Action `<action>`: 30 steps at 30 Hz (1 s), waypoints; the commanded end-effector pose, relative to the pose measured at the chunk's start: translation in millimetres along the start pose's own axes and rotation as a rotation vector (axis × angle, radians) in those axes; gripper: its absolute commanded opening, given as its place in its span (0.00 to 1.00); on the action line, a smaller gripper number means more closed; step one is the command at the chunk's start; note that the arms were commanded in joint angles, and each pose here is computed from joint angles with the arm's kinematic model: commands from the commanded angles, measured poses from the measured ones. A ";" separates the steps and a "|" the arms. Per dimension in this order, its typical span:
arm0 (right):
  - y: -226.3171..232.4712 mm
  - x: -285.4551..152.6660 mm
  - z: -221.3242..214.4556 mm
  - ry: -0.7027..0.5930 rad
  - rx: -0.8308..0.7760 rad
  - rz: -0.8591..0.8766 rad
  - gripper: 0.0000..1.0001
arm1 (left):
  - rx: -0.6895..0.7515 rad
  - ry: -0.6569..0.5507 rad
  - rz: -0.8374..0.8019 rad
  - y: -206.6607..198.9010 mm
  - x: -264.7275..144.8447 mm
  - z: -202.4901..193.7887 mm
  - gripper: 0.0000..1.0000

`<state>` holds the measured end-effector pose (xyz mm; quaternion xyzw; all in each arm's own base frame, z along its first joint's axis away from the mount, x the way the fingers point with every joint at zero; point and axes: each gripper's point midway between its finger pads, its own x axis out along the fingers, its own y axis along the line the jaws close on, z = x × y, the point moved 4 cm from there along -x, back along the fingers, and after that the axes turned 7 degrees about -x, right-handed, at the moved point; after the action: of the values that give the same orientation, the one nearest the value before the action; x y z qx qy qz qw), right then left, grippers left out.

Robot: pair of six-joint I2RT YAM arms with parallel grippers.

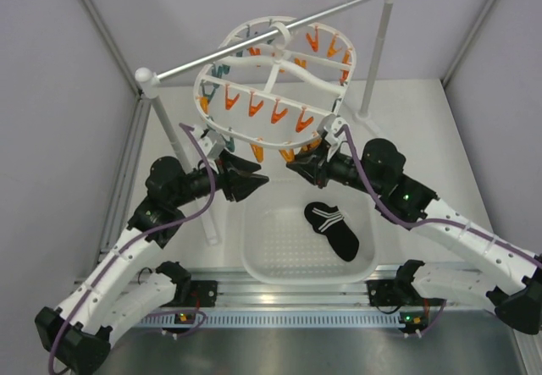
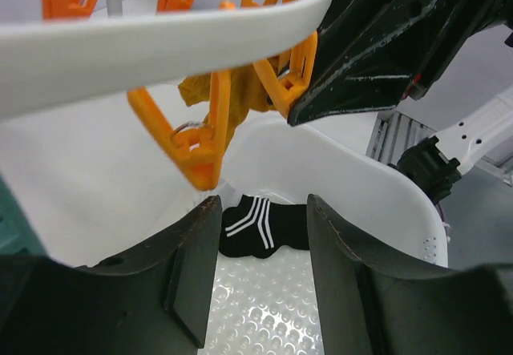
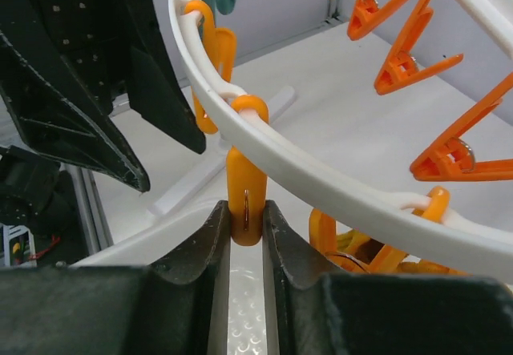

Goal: Clip the socks to the hanger
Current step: Open the clamp at the hanger.

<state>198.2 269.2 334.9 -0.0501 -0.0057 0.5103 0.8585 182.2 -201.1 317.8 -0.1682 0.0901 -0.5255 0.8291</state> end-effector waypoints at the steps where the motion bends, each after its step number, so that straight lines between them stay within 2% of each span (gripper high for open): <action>1: 10.2 -6.2 33.5 -0.081 0.009 0.085 0.12 | 0.060 -0.094 -0.117 -18.1 14.6 28.1 0.52; 5: 13.4 -4.1 36.7 -0.082 0.028 0.120 0.06 | -0.006 -0.127 -0.119 -18.1 33.5 34.4 0.52; 15: 11.1 -10.7 26.0 -0.056 0.001 0.129 0.00 | -0.174 -0.237 -0.064 -14.8 43.8 63.7 0.50; 20: 1.8 -10.4 21.4 -0.043 -0.010 0.061 0.00 | -0.238 -0.231 -0.047 -20.1 42.0 70.9 0.50; 26: -11.8 -6.1 12.7 -0.010 -0.047 -0.039 0.00 | -0.320 -0.232 0.023 -18.3 42.3 74.6 0.63; 27: -12.1 -5.4 10.0 -0.005 -0.045 -0.047 0.00 | -0.320 -0.223 0.015 -21.4 40.6 72.1 0.73; 30: -10.7 -3.2 6.2 -0.002 -0.042 -0.052 0.00 | -0.339 -0.160 0.066 -24.5 34.2 51.0 0.75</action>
<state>202.0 264.0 346.7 -0.0568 -0.0183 0.5069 0.8600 201.0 -243.1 348.3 -0.3268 0.1540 -0.4811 0.7988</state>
